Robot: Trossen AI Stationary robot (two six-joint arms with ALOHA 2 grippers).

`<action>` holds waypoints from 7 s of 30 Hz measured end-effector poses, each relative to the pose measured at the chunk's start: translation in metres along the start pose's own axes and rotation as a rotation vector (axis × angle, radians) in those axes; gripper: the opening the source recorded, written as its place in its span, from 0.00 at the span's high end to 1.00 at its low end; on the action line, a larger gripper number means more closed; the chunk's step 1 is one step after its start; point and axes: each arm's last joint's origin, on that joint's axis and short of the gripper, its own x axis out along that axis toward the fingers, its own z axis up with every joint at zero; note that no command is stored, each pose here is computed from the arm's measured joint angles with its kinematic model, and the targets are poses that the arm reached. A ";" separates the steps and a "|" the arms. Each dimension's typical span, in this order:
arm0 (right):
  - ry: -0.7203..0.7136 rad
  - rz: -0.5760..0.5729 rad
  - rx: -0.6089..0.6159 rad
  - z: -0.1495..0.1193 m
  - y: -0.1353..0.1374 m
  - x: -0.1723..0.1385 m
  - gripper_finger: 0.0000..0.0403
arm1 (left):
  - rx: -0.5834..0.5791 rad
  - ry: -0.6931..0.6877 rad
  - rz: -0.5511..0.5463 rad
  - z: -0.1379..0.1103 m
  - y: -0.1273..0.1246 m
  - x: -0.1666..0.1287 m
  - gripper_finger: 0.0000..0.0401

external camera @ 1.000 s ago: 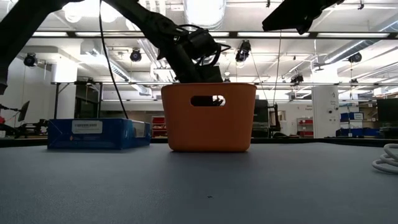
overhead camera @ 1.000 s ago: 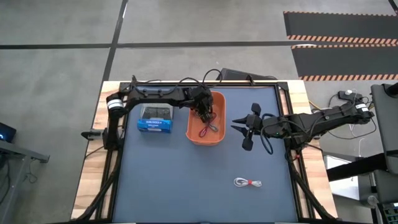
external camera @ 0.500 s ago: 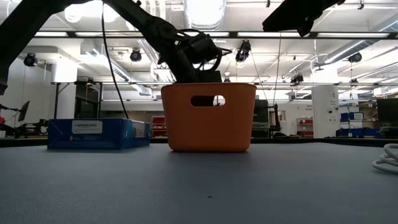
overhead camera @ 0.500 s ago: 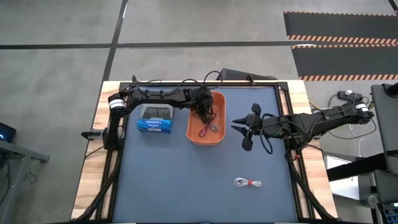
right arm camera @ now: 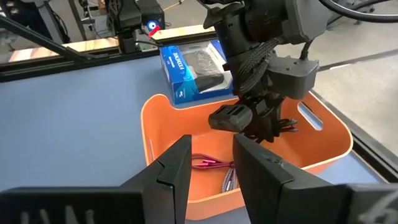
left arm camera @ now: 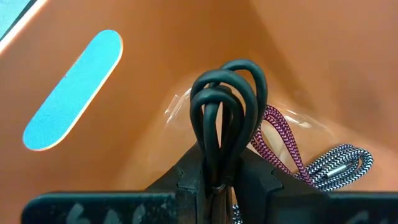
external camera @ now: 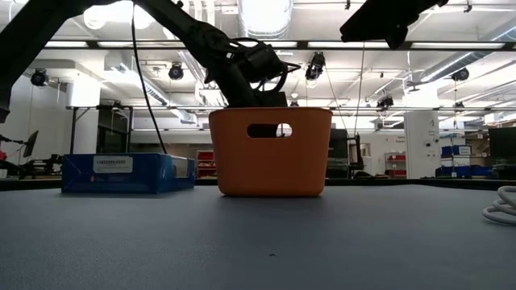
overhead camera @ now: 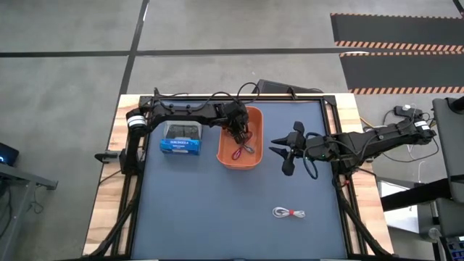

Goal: Pick and place USB-C Cables
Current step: Put the black charger cable into the orange bin, then put the white charger cable into the orange bin

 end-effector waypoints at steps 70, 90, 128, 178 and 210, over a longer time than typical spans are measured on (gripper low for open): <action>1.047 0.296 0.041 -0.101 0.114 -0.003 0.81 | 0.194 -1.026 -0.290 -0.062 -0.060 -0.213 0.50; 1.113 0.266 -0.169 -0.135 0.143 0.020 0.57 | 0.195 -1.024 -0.289 -0.063 -0.060 -0.213 0.50; 0.909 0.206 -0.238 -0.132 0.134 0.017 0.92 | 0.194 -1.058 -0.287 -0.060 -0.059 -0.216 0.50; -0.657 0.250 0.024 -0.031 0.001 0.054 0.92 | 0.147 -1.068 -0.454 -0.054 -0.081 -0.161 0.50; -0.668 0.228 -0.019 -0.031 0.001 0.058 0.89 | 0.062 -1.010 -0.683 -0.033 -0.115 -0.092 0.56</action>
